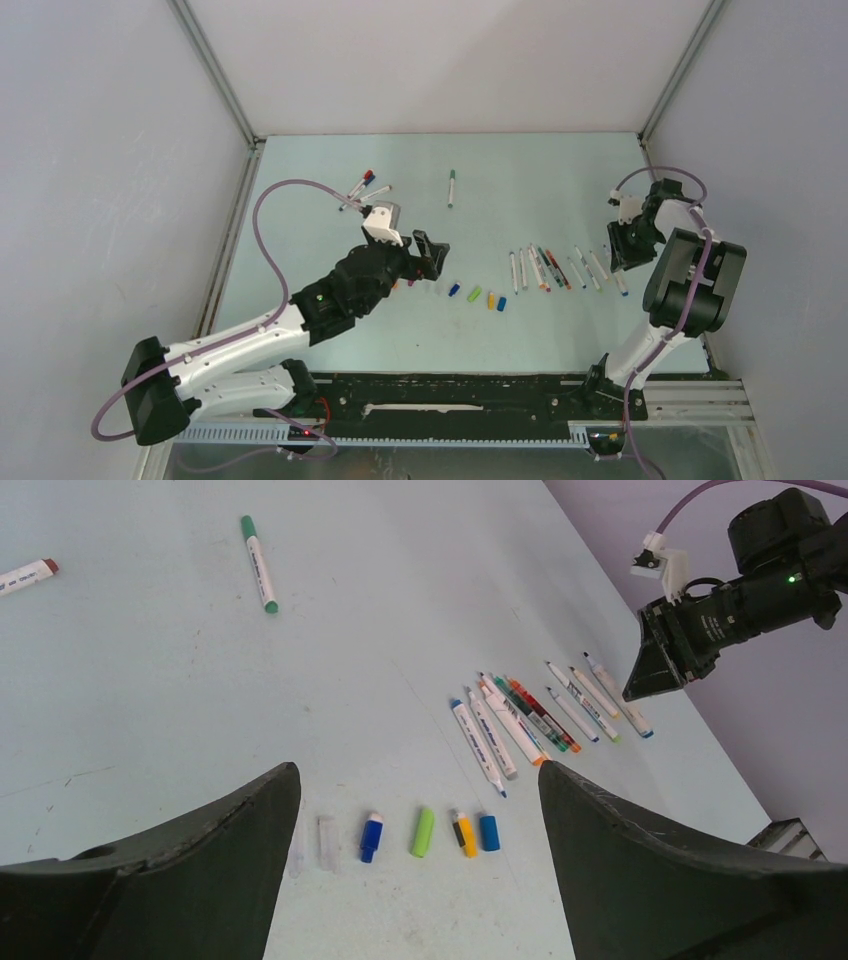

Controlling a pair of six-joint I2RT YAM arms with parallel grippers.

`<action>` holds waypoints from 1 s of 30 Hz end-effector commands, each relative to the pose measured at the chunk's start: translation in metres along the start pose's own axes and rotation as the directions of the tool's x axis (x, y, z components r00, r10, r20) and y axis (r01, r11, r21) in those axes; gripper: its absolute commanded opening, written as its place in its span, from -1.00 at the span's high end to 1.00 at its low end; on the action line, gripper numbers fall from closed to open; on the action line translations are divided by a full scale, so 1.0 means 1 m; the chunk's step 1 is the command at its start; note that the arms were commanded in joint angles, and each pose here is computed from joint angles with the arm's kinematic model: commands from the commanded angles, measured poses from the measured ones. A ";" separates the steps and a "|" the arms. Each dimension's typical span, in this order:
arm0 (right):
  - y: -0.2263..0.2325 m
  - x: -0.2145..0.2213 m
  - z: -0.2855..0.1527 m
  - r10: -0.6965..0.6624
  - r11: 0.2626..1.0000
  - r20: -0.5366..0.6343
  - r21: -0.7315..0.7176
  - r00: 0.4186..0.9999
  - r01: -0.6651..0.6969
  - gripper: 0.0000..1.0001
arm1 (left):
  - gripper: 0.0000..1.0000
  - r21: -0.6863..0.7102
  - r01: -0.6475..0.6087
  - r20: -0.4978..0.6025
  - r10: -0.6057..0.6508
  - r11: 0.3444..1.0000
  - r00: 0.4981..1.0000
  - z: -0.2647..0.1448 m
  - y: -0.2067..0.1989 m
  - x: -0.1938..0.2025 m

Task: Open the pen caps
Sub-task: Place the pen at the center of the board, then move the pen to the center of the board.

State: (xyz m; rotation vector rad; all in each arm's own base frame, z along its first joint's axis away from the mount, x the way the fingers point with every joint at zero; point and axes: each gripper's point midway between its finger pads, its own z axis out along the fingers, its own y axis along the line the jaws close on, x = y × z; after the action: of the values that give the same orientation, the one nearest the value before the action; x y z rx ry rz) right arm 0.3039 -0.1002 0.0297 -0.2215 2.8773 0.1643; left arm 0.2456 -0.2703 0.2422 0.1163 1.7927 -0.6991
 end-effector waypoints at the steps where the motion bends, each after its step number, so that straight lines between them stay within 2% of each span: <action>1: 0.000 -0.014 -0.019 -0.012 1.000 0.075 0.012 0.997 0.011 0.28 | -0.82 0.032 0.026 0.031 -0.027 0.999 0.999 0.002 -0.006 -0.008; 6: 0.007 -0.024 -0.031 -0.020 1.000 0.133 -0.004 0.991 0.021 0.28 | -0.92 0.053 0.047 0.004 -0.047 0.997 0.999 0.010 -0.006 -0.001; 11: 0.019 -0.038 -0.053 -0.032 0.999 0.229 -0.029 0.973 0.040 0.28 | -0.92 0.074 0.113 -0.060 -0.108 0.991 0.992 0.024 0.000 0.012; 18: 0.040 -0.057 -0.087 -0.040 0.995 0.371 -0.072 0.928 0.072 0.28 | -0.92 0.041 0.163 -0.093 -0.158 0.986 0.983 0.037 0.016 0.017; 24: 0.068 -0.079 -0.134 -0.074 0.985 0.541 -0.089 0.838 0.145 0.28 | -0.91 -0.017 0.155 -0.196 -0.156 0.988 0.968 0.057 0.031 0.025; 30: 0.104 -0.097 -0.193 -0.142 0.971 0.705 -0.038 0.695 0.237 0.23 | -0.91 -0.114 0.092 -0.335 -0.125 0.989 0.934 0.083 0.050 0.037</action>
State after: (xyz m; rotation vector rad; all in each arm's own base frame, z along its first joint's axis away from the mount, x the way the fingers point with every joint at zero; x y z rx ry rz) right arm 0.3291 -0.0338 0.1938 -0.3289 2.2728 0.2944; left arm 0.3079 -0.2740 0.1603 0.0349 2.1244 -0.7229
